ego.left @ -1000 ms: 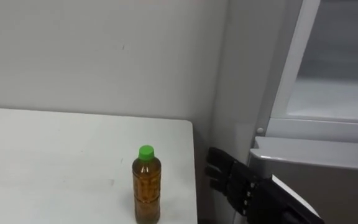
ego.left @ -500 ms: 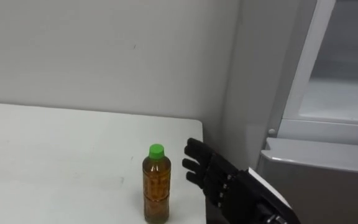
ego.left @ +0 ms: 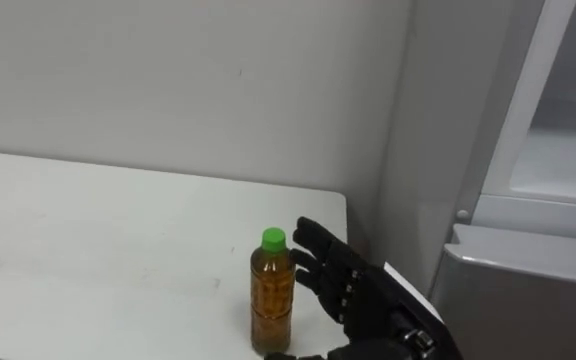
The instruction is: Put the bottle in the upper fridge
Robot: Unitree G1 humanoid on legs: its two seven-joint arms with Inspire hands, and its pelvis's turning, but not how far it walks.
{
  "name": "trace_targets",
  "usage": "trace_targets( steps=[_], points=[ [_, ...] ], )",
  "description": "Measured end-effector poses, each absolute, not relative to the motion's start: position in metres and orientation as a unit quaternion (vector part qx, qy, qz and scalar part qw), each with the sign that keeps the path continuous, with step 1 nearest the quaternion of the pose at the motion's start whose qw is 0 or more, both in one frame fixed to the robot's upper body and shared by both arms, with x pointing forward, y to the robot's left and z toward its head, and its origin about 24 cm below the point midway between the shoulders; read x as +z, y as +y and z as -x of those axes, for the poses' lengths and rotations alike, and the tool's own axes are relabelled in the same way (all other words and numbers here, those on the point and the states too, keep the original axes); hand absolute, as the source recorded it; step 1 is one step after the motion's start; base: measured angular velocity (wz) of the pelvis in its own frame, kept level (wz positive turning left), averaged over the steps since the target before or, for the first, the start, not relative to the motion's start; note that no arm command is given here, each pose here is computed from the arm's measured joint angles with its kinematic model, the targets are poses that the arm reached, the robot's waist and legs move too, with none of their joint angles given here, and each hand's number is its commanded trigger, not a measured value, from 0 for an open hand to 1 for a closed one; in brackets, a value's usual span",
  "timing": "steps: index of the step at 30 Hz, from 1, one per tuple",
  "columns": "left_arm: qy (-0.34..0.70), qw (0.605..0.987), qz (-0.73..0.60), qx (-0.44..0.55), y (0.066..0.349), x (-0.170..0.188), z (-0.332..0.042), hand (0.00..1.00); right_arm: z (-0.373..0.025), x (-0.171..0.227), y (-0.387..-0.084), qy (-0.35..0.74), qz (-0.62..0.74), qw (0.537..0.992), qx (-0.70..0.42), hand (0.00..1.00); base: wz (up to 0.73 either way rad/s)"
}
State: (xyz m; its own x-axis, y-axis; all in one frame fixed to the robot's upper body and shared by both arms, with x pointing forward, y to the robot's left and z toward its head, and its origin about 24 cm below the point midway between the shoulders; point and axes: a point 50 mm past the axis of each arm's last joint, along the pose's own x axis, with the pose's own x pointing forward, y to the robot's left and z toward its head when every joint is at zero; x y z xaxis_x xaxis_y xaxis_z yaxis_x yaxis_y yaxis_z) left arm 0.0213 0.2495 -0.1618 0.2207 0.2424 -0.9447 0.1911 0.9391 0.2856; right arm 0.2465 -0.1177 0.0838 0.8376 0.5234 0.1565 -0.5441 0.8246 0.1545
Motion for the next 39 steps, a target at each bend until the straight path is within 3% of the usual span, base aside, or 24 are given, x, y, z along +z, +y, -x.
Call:
trace_targets(
  steps=[19, 32, 39],
  points=[
    [0.624, 0.756, -0.197, -0.011, 0.242, -0.164, -0.02, 0.0, -0.27, 0.075, -0.13, -0.044, -0.104, 0.989, 0.095, 0.0, 0.03],
    [0.64, 0.743, -0.197, -0.012, 0.242, -0.164, -0.021, 0.0, -0.289, 0.085, -0.132, -0.048, -0.112, 0.992, 0.039, 0.0, 0.07],
    [0.64, 0.743, -0.195, -0.012, 0.24, -0.164, -0.021, 0.0, -0.296, 0.068, -0.137, -0.014, -0.086, 0.996, 0.024, 0.0, 0.02]
  ],
)
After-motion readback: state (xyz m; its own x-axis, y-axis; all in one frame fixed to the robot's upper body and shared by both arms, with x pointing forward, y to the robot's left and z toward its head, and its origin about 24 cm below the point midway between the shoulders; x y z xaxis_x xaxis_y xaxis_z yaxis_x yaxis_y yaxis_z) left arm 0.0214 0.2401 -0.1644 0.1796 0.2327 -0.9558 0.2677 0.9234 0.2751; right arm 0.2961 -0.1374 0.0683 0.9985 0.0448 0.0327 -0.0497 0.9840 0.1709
